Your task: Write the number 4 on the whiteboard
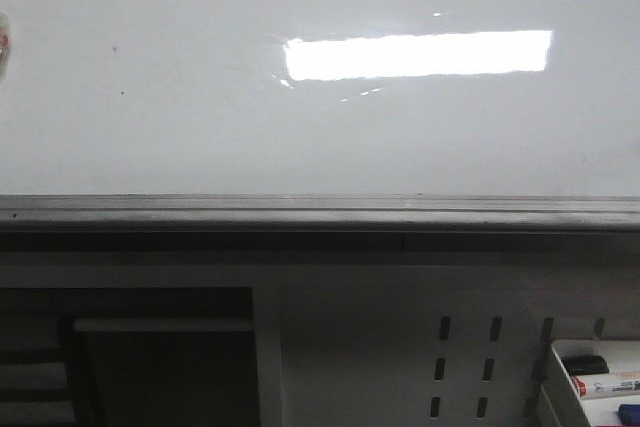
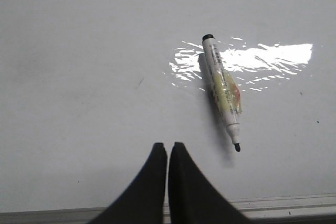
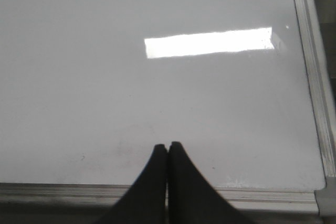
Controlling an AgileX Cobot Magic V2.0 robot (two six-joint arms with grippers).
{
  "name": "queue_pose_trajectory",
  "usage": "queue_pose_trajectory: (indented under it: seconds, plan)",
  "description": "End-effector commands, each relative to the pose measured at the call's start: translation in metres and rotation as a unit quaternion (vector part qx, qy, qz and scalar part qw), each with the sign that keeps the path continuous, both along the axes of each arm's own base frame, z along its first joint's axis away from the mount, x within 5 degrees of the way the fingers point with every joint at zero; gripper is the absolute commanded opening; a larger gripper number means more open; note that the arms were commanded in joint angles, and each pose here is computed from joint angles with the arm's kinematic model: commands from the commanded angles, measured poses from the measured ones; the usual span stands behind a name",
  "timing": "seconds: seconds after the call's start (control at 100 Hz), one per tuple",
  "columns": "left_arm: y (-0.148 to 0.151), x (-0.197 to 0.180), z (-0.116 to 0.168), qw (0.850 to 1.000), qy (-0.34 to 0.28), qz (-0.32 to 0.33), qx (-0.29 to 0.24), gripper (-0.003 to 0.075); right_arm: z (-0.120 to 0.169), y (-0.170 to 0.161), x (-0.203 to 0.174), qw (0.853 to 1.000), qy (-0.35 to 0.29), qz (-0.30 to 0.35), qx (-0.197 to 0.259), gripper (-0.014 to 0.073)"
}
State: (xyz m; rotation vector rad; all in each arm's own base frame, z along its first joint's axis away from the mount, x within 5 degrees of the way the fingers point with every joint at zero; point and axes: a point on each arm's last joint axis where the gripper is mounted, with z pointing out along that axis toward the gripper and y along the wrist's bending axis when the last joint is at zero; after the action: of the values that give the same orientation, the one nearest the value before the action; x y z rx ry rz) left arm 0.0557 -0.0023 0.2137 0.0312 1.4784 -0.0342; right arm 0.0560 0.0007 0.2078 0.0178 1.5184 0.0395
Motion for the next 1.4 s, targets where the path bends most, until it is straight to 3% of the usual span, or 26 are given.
queue_pose_trajectory:
  seconds: [0.0, 0.63, 0.85, 1.03, 1.14, 1.26, 1.39]
  plan:
    - [0.0, -0.002, -0.001, 0.999, -0.036, -0.005, -0.008, -0.002, 0.001, 0.0, -0.001, 0.999, -0.041, -0.002, -0.003, -0.0069]
    - [0.0, -0.002, -0.001, 0.999, -0.036, -0.005, -0.008, -0.002, 0.001, 0.0, -0.001, 0.999, -0.041, -0.002, -0.003, -0.0069]
    - [0.001, -0.004, 0.009, 0.995, -0.088, -0.005, -0.034, -0.002, 0.007, 0.0, -0.002, 0.998, -0.067, -0.002, -0.002, -0.0069]
    - [0.002, -0.012, 0.042, 0.988, -0.114, -0.013, -0.102, -0.002, 0.03, 0.0, -0.008, 0.998, -0.058, -0.004, -0.012, -0.0069]
    - [0.0, -0.021, 0.077, 0.99, -0.1, -0.025, -0.099, -0.002, 0.061, -0.001, -0.016, 0.999, -0.039, -0.009, -0.025, -0.0069]
    - [-0.003, -0.023, 0.112, 0.995, -0.042, -0.034, -0.084, -0.002, 0.097, -0.003, -0.021, 0.999, -0.012, -0.019, -0.045, -0.0069]
    - [-0.004, -0.012, 0.143, 0.999, 0.019, -0.027, -0.028, -0.002, 0.131, -0.006, -0.018, 0.997, 0.028, -0.035, -0.068, -0.0069]
